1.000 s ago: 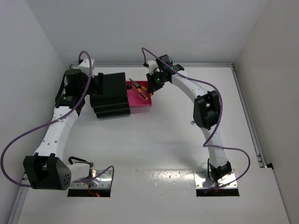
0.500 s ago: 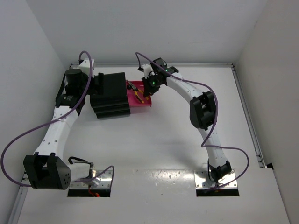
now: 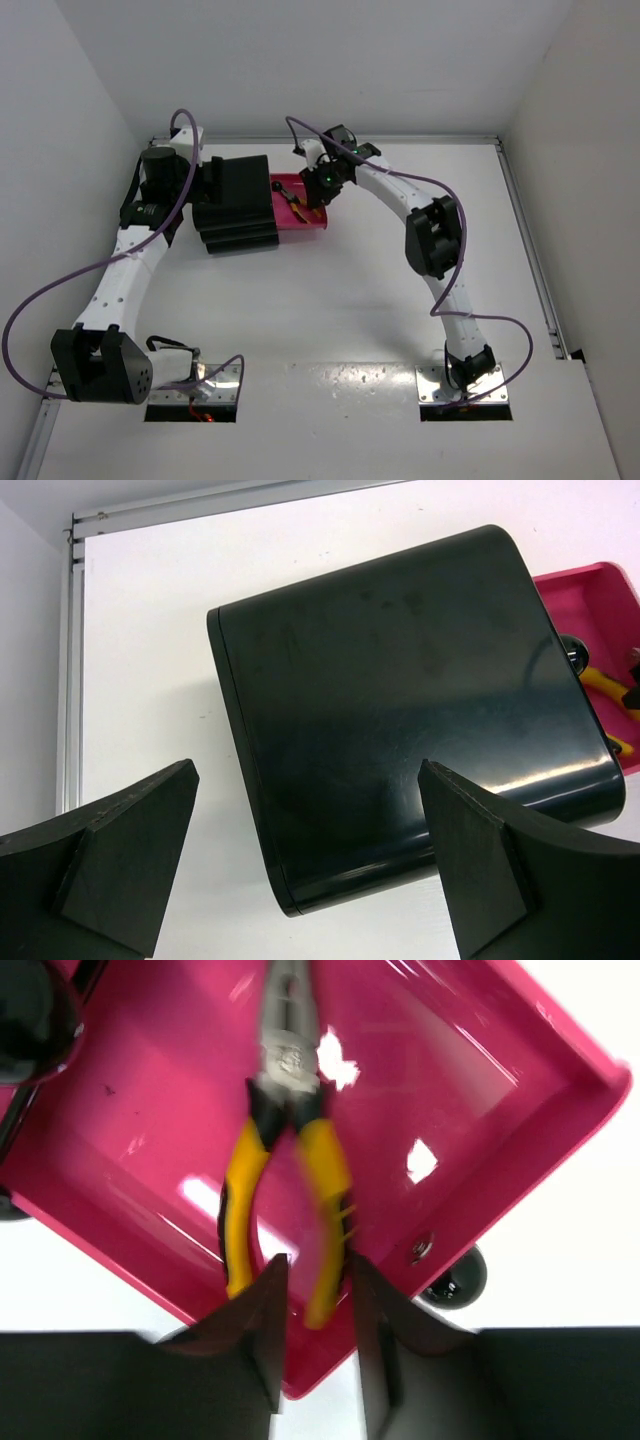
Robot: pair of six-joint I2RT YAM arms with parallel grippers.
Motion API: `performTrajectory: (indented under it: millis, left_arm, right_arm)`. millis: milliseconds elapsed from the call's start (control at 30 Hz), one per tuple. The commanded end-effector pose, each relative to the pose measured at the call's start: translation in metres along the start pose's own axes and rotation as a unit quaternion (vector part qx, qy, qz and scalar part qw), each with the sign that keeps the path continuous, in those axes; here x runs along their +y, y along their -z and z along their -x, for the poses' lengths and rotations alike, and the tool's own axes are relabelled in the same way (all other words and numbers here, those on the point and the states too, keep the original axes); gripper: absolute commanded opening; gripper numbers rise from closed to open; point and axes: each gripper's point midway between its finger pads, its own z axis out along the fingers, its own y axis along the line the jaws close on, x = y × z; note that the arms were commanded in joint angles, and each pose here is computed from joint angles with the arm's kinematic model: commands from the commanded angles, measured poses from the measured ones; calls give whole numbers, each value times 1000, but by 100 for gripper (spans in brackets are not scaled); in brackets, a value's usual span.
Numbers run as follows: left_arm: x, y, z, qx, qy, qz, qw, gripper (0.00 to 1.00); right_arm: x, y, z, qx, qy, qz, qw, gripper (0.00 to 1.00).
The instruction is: Sort the tools into containers
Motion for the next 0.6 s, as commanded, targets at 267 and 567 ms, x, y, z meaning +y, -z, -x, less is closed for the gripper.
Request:
performTrajectory:
  millis: [267, 567]
  left_arm:
    - [3, 3, 22, -29, 9, 1, 1000, 99]
    - [8, 5, 26, -33, 15, 10, 999, 99]
  right_arm:
    - [19, 9, 26, -29, 23, 12, 999, 42]
    - [-15, 107, 85, -227, -72, -32, 971, 44]
